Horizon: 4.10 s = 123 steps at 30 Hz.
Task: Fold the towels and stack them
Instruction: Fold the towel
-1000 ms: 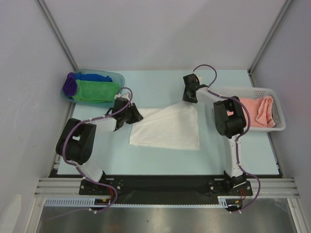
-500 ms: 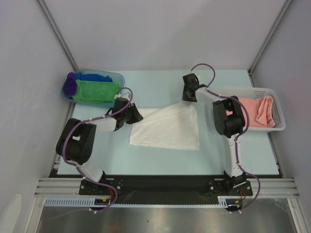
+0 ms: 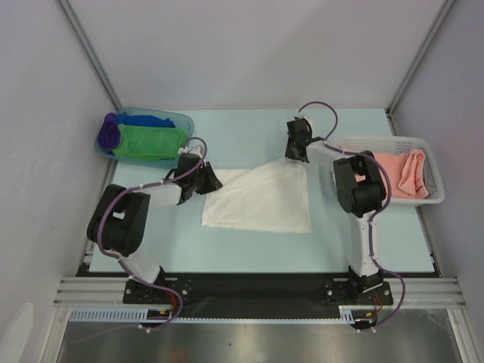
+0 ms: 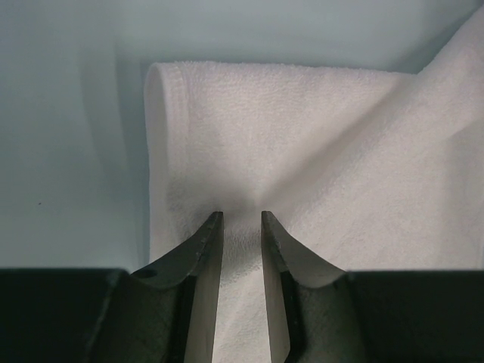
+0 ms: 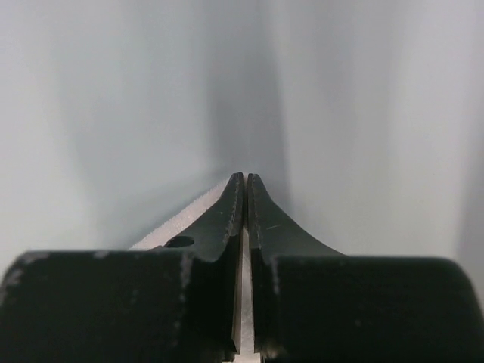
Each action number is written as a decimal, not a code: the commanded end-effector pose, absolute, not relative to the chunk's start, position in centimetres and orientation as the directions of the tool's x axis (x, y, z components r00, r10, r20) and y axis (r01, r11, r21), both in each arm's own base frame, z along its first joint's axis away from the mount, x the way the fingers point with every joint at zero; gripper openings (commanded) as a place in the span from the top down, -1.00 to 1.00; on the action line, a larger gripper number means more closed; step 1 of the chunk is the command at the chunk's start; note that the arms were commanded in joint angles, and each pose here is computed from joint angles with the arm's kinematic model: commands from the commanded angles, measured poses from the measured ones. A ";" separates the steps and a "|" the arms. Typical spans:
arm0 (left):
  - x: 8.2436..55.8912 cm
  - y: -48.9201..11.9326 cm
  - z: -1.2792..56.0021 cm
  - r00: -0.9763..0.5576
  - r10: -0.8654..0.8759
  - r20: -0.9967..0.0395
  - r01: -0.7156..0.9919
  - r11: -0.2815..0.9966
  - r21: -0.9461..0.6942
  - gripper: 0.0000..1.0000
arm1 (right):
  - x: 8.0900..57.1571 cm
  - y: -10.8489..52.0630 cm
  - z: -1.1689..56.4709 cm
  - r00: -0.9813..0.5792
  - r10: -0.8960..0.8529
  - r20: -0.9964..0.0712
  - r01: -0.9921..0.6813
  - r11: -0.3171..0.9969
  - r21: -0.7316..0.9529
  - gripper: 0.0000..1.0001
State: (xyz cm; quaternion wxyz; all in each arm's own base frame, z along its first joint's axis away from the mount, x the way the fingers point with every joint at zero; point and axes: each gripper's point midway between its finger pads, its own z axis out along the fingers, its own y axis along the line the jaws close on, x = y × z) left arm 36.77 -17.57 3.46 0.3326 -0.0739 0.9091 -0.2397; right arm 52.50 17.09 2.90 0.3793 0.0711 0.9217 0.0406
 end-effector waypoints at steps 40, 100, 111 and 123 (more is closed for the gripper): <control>35.8 -15.7 7.6 -0.725 -0.344 -0.597 -0.047 0.889 -0.455 0.16 | 32.1 12.4 10.3 -0.555 0.395 -0.732 0.189 0.917 0.352 -0.20; 33.6 -13.9 5.6 -0.725 -0.431 -0.537 -0.180 0.871 -0.457 -0.04 | 33.2 13.5 4.8 -0.680 0.420 -0.601 0.234 0.901 0.365 0.10; 34.4 -14.7 5.1 -0.725 -0.451 -0.520 -0.182 0.855 -0.486 -0.05 | 33.0 14.0 3.5 -0.692 0.438 -0.573 0.247 0.891 0.382 0.08; 35.6 -15.6 4.9 -0.726 -0.458 -0.513 -0.167 0.841 -0.514 0.06 | 32.9 13.8 3.3 -0.693 0.442 -0.570 0.255 0.890 0.379 0.11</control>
